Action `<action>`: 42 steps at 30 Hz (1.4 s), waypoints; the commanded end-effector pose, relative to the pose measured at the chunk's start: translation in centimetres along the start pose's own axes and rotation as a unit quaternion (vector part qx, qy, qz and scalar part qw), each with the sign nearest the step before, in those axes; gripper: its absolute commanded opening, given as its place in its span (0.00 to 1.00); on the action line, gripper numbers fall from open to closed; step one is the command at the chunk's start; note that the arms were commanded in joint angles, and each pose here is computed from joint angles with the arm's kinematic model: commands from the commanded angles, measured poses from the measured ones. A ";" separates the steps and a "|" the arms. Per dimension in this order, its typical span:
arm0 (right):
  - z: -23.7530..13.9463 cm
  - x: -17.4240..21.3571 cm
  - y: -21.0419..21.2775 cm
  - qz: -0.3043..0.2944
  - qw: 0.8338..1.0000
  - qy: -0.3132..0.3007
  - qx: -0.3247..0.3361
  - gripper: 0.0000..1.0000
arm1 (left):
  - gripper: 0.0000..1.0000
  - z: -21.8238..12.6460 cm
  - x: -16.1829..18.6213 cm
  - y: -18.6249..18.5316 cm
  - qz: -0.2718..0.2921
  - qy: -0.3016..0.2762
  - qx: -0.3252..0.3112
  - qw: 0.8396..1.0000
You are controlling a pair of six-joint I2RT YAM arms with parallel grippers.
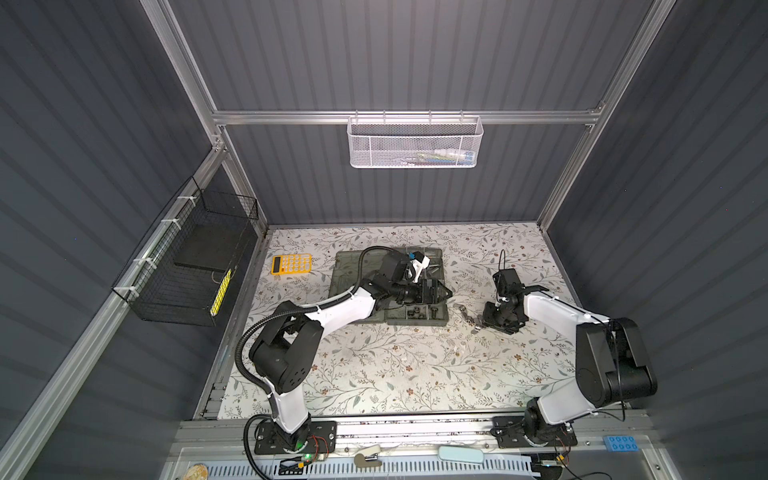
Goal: Sort the screws and nuts into containers
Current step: 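Lower the right gripper and grasp a silver wing nut in the pile, then carry the wing nut over the organizer compartment with the right gripper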
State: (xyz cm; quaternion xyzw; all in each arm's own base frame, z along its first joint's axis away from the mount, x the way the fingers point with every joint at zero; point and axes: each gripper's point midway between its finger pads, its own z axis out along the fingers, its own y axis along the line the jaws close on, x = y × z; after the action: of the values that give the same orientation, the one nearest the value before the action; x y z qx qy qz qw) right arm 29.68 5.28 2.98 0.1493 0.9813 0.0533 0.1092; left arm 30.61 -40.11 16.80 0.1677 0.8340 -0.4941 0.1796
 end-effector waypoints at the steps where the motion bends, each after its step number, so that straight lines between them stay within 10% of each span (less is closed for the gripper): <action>1: -0.2 -0.5 0.7 -0.007 1.000 0.007 -0.011 0.50 | 1.00 0.3 -0.3 -0.5 0.014 0.001 0.000 1.000; 42: -1.1 -2.6 4.4 -0.027 0.999 -0.009 -0.047 0.10 | 1.00 -0.1 -0.6 -0.3 0.034 -0.001 -0.021 0.999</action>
State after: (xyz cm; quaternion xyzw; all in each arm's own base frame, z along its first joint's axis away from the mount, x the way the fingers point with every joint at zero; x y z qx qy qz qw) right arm 31.73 7.61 2.75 0.1181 0.9861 0.0677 0.0953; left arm 30.81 -39.88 16.47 0.1722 0.8405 -0.4797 0.1839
